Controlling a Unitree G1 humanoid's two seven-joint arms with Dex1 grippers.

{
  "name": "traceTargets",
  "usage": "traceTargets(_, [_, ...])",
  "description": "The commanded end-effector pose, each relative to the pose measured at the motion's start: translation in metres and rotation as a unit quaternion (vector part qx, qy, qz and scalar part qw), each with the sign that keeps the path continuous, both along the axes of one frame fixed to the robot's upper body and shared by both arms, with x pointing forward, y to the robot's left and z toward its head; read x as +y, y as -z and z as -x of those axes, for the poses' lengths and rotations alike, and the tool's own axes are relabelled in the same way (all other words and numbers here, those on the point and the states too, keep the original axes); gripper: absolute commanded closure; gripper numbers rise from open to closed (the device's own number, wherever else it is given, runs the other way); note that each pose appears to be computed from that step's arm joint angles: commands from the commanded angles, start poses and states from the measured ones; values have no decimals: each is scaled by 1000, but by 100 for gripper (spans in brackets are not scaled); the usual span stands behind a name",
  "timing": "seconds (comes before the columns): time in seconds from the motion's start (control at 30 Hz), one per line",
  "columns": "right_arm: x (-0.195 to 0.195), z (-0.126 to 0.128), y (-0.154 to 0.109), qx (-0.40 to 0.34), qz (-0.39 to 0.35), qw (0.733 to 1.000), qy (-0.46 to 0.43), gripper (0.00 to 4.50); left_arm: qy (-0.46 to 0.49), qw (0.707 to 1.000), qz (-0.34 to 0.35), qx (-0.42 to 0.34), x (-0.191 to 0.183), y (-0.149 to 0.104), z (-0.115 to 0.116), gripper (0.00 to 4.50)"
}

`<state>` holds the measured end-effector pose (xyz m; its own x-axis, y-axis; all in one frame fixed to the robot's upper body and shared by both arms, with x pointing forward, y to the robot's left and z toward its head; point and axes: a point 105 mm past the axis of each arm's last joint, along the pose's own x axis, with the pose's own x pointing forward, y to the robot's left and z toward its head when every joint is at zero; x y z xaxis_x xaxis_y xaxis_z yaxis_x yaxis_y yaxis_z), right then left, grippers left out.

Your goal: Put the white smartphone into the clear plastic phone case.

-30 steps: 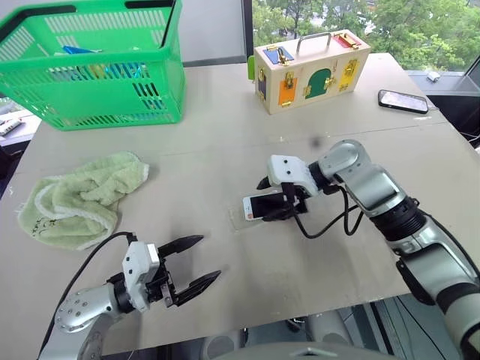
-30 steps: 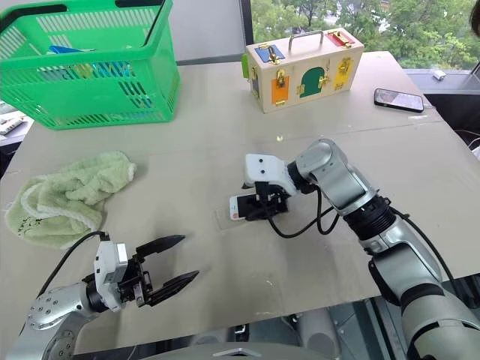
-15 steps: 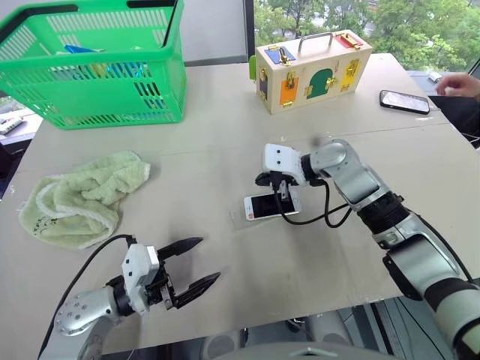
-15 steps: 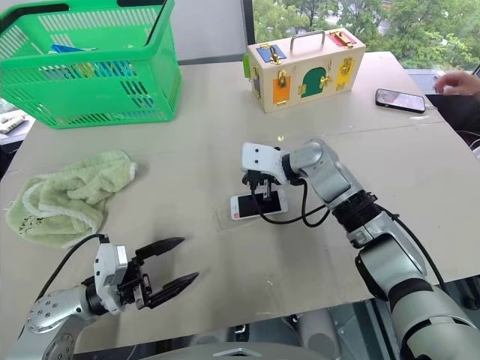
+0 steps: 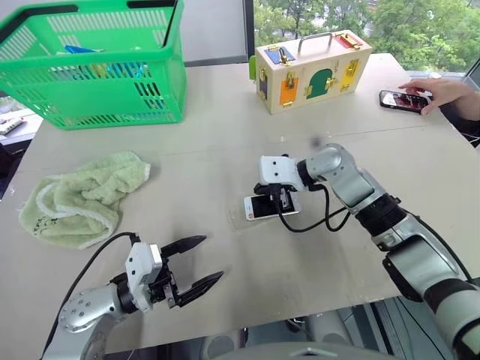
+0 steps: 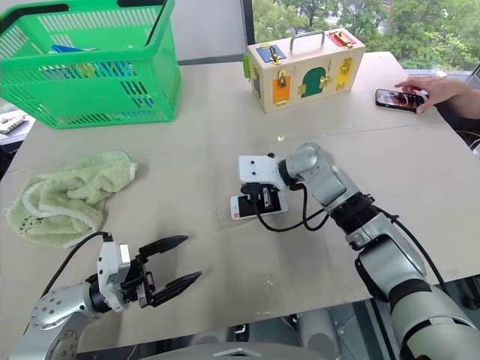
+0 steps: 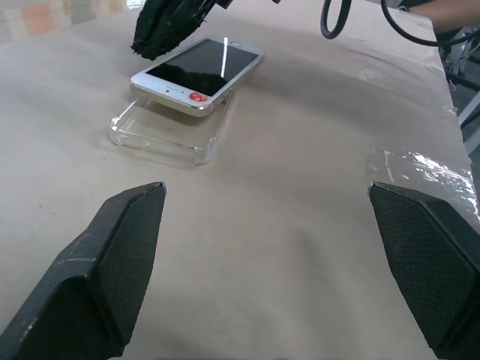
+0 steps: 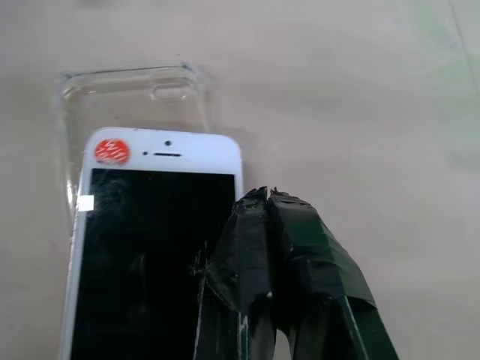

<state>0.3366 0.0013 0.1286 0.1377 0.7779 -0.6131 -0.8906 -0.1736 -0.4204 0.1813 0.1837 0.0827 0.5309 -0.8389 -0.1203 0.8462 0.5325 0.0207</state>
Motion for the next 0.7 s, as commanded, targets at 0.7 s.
traceTargets(0.7, [5,-7,1,-14,13,1000,14,446,-3,1000,-1,-6,-5,-6,5,0])
